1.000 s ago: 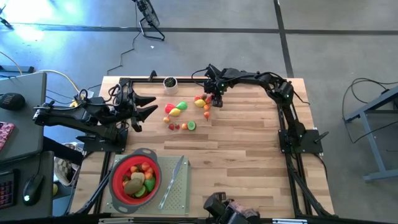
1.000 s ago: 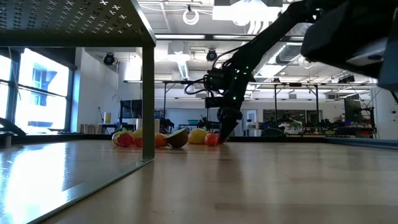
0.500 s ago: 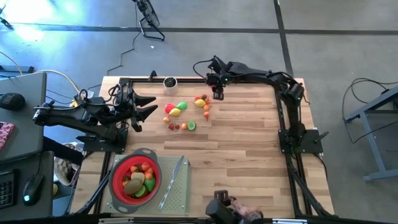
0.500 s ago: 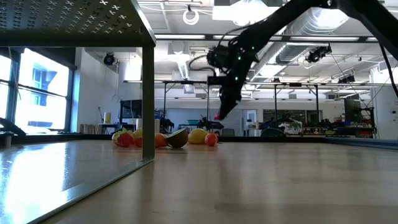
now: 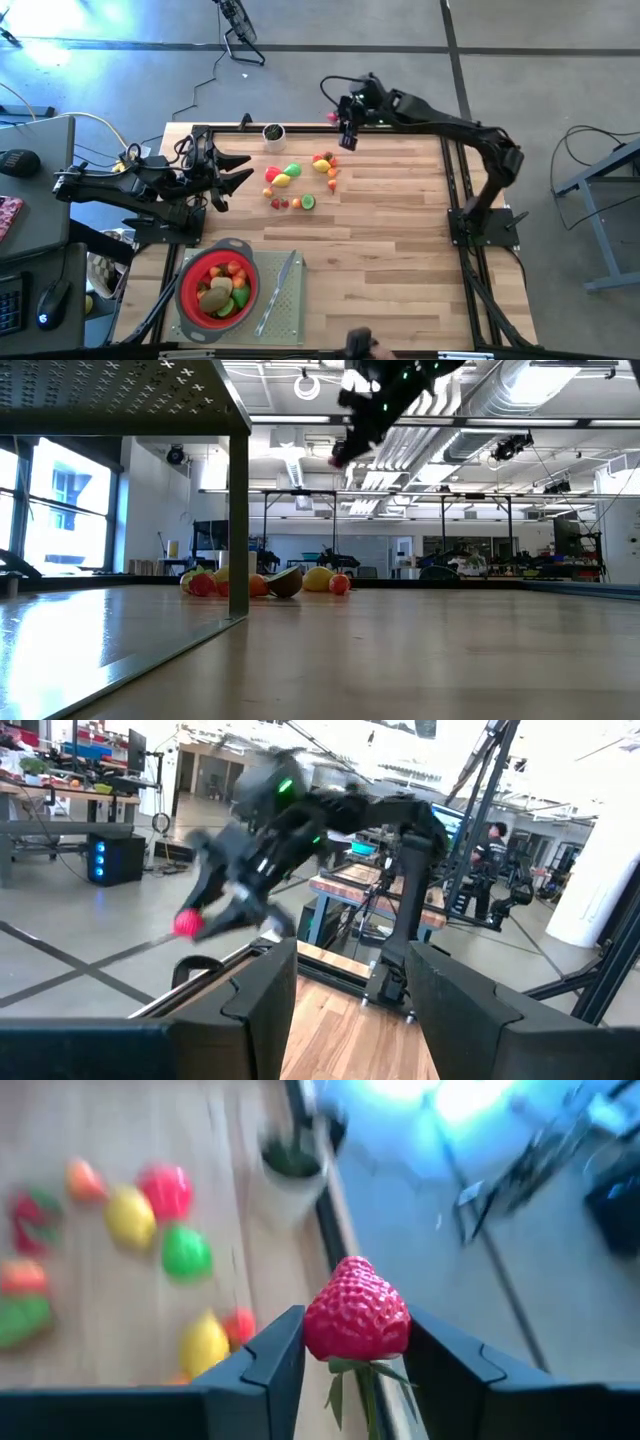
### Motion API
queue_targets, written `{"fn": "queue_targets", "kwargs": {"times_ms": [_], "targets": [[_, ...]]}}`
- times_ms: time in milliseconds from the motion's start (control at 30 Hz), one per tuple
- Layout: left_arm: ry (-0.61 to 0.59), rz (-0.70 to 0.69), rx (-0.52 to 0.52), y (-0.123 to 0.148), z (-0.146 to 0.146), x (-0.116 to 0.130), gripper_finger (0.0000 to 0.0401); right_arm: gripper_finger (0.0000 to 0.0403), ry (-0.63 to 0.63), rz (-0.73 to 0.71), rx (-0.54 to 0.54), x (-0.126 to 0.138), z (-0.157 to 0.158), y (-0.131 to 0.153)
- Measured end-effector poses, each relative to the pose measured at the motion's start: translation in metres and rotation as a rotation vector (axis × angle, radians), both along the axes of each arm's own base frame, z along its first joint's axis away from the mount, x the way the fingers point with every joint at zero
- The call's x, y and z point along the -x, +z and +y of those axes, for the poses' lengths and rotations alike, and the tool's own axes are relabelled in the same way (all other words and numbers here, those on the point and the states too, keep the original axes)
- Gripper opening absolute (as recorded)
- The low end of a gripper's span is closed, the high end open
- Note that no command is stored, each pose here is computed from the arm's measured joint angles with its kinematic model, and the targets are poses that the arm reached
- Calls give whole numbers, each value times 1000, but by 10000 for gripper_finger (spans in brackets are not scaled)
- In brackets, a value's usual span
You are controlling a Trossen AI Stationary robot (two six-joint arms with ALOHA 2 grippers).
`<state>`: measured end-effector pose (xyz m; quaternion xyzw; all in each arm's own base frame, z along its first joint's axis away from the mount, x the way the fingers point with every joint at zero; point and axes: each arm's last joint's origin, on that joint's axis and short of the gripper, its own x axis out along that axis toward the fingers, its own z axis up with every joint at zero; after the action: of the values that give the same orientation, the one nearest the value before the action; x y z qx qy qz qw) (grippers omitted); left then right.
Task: Pick & Place Fruit
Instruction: Put the strawberry into the red strainer bowl on the shelf
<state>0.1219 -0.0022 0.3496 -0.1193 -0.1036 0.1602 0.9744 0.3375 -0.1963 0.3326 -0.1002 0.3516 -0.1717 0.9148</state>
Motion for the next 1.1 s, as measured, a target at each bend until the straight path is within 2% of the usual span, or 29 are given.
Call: {"fn": "queue_targets", "kwargs": {"times_ms": [133,367,667,867,1100], "targets": [[0,-2,0,0,0,0,181,135,37,-153,36,4,25,35],[0,-7,1,1,0,0,181,143,129,-346,73,2,70,71],[-5,-6,1,1,0,0,181,140,214,-466,78,-17,118,80],[-9,14,24,-3,-1,-8,181,140,221,-482,91,-24,146,81],[-40,-11,20,-2,-4,-24,181,141,234,-501,47,-26,167,81]]}}
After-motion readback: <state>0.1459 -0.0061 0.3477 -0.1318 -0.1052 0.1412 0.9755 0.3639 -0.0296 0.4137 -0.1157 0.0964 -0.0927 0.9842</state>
